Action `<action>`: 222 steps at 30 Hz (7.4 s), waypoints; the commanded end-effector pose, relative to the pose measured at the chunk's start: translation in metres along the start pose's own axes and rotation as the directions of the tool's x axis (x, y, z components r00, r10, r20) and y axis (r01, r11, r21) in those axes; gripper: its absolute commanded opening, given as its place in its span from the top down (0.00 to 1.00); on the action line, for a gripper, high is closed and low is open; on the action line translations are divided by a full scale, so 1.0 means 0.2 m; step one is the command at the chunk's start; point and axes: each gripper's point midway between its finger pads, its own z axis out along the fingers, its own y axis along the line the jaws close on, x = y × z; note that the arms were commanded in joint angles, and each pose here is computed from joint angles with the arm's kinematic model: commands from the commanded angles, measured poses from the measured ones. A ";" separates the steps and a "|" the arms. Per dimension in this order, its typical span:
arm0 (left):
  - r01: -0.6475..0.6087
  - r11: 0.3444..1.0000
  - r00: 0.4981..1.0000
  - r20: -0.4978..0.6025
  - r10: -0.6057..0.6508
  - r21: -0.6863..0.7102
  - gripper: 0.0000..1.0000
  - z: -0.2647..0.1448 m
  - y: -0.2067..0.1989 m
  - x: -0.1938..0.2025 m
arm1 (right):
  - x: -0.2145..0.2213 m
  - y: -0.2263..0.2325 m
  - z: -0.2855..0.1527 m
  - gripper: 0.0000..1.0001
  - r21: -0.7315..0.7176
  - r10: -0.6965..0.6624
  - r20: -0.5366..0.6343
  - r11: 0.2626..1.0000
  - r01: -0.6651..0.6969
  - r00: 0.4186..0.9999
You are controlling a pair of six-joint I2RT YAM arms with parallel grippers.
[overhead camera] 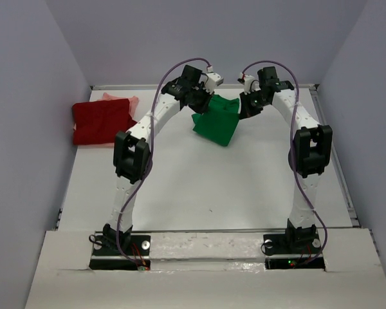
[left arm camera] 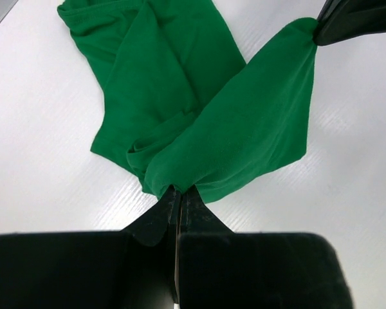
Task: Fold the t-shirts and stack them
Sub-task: Fold the long partially folded tshirt into a neat square
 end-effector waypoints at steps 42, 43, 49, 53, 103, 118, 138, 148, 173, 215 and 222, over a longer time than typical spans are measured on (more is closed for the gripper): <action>-0.036 0.803 0.958 0.207 0.197 -0.596 1.00 0.35 0.35 -0.36 | -0.40 -0.32 0.15 1.00 0.254 -0.246 0.230 0.949 0.185 0.942; -0.042 0.809 0.958 0.207 0.200 -0.587 1.00 0.36 0.34 -0.36 | -0.39 -0.32 0.16 1.00 0.253 -0.245 0.229 0.950 0.186 0.942; -0.049 0.801 0.969 0.166 0.182 -0.597 0.74 0.42 0.36 -0.28 | -0.38 -0.35 0.19 0.68 0.258 -0.228 0.217 0.951 0.169 0.949; -0.029 0.751 0.975 0.145 0.166 -0.660 0.30 0.39 0.41 -0.25 | -0.36 -0.35 0.19 0.21 0.261 -0.218 0.210 0.952 0.160 0.953; 0.218 0.628 0.970 0.093 -0.226 -0.747 0.01 -1.03 0.74 0.61 | -0.24 -0.01 0.57 0.09 0.107 -0.280 0.012 0.955 0.277 0.960; 0.196 0.624 0.975 0.082 -0.207 -0.756 0.01 -1.16 0.65 0.68 | 0.20 0.23 0.53 0.09 -0.178 -0.186 -0.176 0.972 0.154 0.967; 0.228 0.703 0.970 0.092 -0.227 -0.673 0.01 -1.15 0.53 0.69 | 0.76 0.54 0.16 0.04 -0.403 -0.410 -0.381 0.880 0.250 0.829; 0.231 0.729 0.970 0.092 -0.226 -0.645 0.01 -1.10 0.55 0.60 | 0.26 0.61 -0.09 0.04 -0.269 -0.476 -0.122 0.860 0.433 0.871; 0.206 0.755 0.970 0.032 -0.239 -0.623 0.01 -1.03 0.55 0.65 | 0.45 0.43 0.07 0.06 -0.279 -0.449 -0.189 0.877 0.391 0.873; 0.170 0.795 0.980 0.013 -0.200 -0.583 0.01 -0.95 0.48 0.58 | 0.07 0.39 -0.03 1.00 -0.173 -0.450 -0.142 0.888 0.426 0.881; 0.157 0.795 0.982 0.009 -0.187 -0.586 0.01 -0.95 0.47 0.55 | -0.02 0.39 -0.11 1.00 -0.127 -0.467 -0.118 0.882 0.453 0.876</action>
